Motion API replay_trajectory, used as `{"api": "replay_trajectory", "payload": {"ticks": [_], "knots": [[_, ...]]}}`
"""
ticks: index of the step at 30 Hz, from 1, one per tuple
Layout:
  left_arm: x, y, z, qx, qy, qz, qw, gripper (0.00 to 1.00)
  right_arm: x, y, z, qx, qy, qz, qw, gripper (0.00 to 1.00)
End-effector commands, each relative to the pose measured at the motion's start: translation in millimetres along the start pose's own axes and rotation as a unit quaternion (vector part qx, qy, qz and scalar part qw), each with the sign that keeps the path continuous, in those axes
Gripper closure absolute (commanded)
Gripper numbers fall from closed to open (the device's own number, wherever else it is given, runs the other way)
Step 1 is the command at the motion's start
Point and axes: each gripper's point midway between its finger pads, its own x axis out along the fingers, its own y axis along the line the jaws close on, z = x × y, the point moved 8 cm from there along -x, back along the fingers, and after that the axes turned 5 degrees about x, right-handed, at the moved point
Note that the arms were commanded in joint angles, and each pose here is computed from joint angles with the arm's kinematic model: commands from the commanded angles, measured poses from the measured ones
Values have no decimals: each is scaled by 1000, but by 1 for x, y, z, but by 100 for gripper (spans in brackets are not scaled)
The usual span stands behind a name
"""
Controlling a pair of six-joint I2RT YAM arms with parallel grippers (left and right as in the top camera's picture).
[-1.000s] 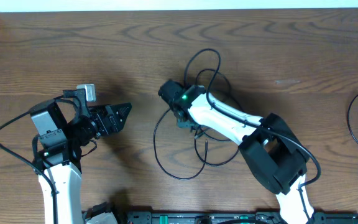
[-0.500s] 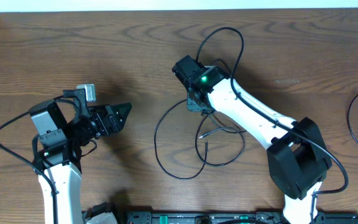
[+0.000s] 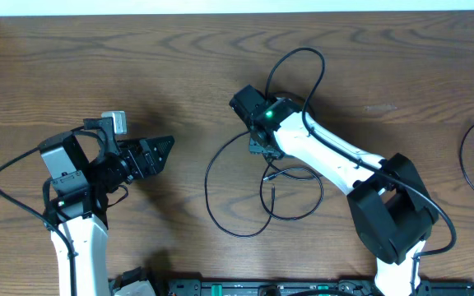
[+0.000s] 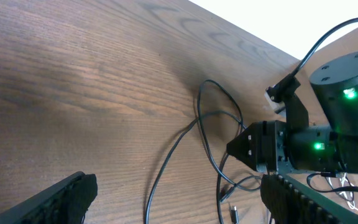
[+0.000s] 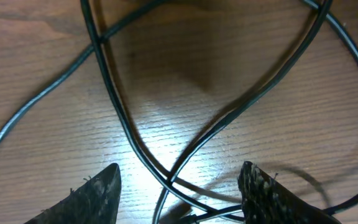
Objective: Untangle cables
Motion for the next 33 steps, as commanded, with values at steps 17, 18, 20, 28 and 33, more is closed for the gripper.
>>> {"api": "replay_trajectory", "payload": {"ticks": [17,18,20,28,33], "knots": [[-1,0,-1,0,0,-6,1000,11,31,-10,-34,14,35,-2,999,41],[-1,0,-1,0,0,-6,1000,11,32,-10,-37,12,37,-2,999,41],[-1,0,-1,0,0,-6,1000,10,34,-10,-41,8,38,-2,999,41],[-1,0,-1,0,0,-6,1000,11,37,-8,-51,-16,50,6,999,42],[-1,0,-1,0,0,-7,1000,10,36,4,-53,-35,53,41,997,64]]}}
